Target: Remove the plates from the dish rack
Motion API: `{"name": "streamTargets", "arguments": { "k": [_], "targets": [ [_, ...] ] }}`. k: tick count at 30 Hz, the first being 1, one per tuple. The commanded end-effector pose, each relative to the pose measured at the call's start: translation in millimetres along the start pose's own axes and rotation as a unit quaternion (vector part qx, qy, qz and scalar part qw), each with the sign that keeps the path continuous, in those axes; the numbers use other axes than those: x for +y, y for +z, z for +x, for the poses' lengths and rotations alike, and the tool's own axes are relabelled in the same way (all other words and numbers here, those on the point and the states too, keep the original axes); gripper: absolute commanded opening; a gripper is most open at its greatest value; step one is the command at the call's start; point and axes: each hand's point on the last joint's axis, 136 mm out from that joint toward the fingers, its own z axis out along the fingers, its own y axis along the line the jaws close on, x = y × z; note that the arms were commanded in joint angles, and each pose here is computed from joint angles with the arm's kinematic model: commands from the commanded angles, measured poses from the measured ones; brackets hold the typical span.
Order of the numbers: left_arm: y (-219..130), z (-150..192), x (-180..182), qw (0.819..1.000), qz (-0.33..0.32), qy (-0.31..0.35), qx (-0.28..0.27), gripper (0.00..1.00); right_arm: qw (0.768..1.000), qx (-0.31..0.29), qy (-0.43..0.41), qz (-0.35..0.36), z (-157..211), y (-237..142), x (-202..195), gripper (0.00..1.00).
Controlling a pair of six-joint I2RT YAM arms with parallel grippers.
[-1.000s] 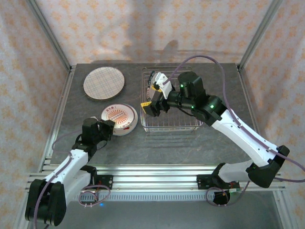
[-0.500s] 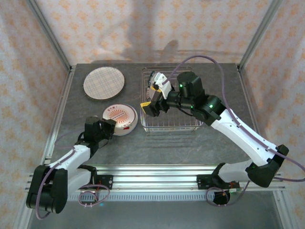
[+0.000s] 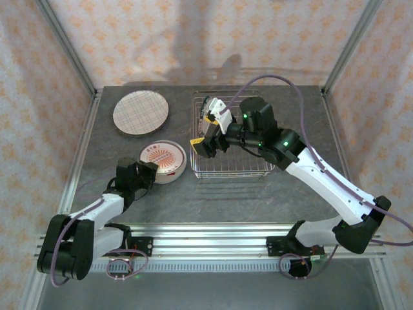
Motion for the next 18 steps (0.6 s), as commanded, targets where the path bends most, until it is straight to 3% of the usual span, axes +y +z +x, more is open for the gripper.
{"name": "streamTargets", "arguments": {
  "k": [1,18],
  "targets": [
    [1.1,-4.9,-20.7,0.999,0.039,0.023,-0.005,0.0,1.0,-0.015,-0.001,-0.007,-10.1,0.0,3.1,0.92],
    [10.8,-4.6,-13.2,0.999,0.024,0.028,0.003,0.0,1.0,-0.017,0.002,-0.008,-10.9,-0.5,3.6,0.92]
  ]
}}
